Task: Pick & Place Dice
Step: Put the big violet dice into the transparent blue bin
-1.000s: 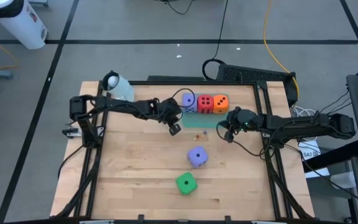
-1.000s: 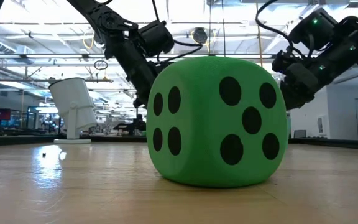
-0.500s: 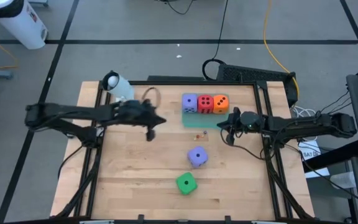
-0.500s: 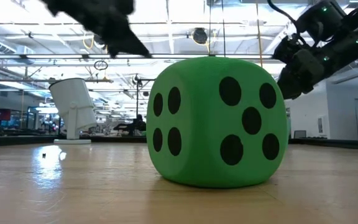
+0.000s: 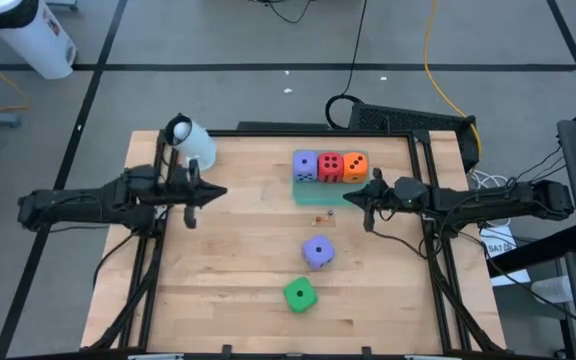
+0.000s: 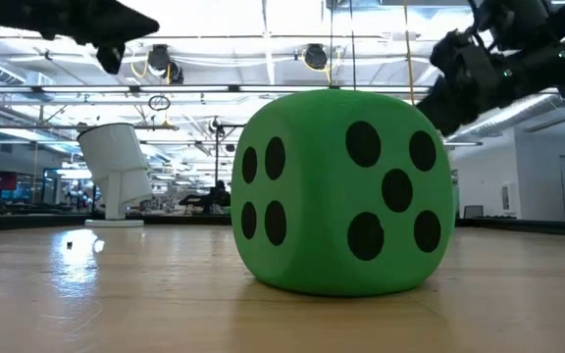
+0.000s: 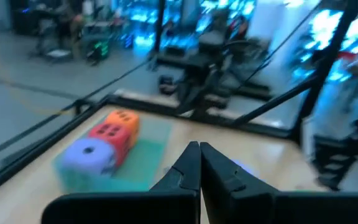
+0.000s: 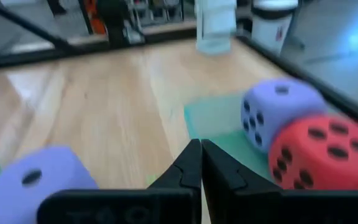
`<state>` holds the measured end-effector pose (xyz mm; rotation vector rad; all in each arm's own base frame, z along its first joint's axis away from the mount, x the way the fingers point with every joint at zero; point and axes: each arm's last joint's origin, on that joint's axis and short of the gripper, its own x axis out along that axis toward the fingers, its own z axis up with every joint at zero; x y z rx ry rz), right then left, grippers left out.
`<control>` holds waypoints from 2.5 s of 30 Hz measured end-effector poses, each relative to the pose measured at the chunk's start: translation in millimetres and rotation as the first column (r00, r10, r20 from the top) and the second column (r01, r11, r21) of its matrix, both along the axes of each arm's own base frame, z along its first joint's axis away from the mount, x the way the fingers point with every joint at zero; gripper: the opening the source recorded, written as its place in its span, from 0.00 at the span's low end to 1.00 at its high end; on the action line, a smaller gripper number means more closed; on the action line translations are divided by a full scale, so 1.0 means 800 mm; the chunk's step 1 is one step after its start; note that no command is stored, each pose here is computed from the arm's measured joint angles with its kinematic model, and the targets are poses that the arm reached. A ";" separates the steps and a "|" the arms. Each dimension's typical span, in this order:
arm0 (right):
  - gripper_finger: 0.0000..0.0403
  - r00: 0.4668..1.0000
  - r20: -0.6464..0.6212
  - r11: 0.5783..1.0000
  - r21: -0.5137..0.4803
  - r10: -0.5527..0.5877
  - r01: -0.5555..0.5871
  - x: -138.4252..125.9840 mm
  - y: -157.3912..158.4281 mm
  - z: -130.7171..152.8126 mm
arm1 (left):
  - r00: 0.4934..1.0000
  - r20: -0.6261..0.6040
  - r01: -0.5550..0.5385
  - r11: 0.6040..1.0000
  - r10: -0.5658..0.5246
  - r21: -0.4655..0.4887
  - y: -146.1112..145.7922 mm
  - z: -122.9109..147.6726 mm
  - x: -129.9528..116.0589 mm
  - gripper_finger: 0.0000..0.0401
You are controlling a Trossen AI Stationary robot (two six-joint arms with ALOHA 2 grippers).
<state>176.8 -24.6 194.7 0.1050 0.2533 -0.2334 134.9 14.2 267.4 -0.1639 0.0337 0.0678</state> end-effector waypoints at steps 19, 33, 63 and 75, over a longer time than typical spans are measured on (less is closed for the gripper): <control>0.00 0.995 -0.081 0.998 0.002 0.063 -0.063 0.019 0.022 0.037 | 0.997 -0.027 -0.074 0.991 0.071 -0.109 0.003 -0.106 -0.010 0.03; 0.31 0.860 -0.472 0.972 -0.022 0.195 -0.232 0.120 0.065 0.081 | 0.992 -0.029 -0.124 0.986 0.121 -0.108 0.005 -0.106 -0.011 0.04; 0.99 0.703 -0.526 0.823 -0.007 0.480 -0.567 0.155 0.113 0.035 | 0.990 -0.058 -0.133 0.975 0.125 -0.177 0.005 -0.110 -0.011 0.04; 0.99 0.686 -0.543 0.827 0.027 0.484 -0.561 0.147 0.101 0.012 | 0.990 -0.060 -0.134 0.976 0.125 -0.173 0.005 -0.110 -0.011 0.04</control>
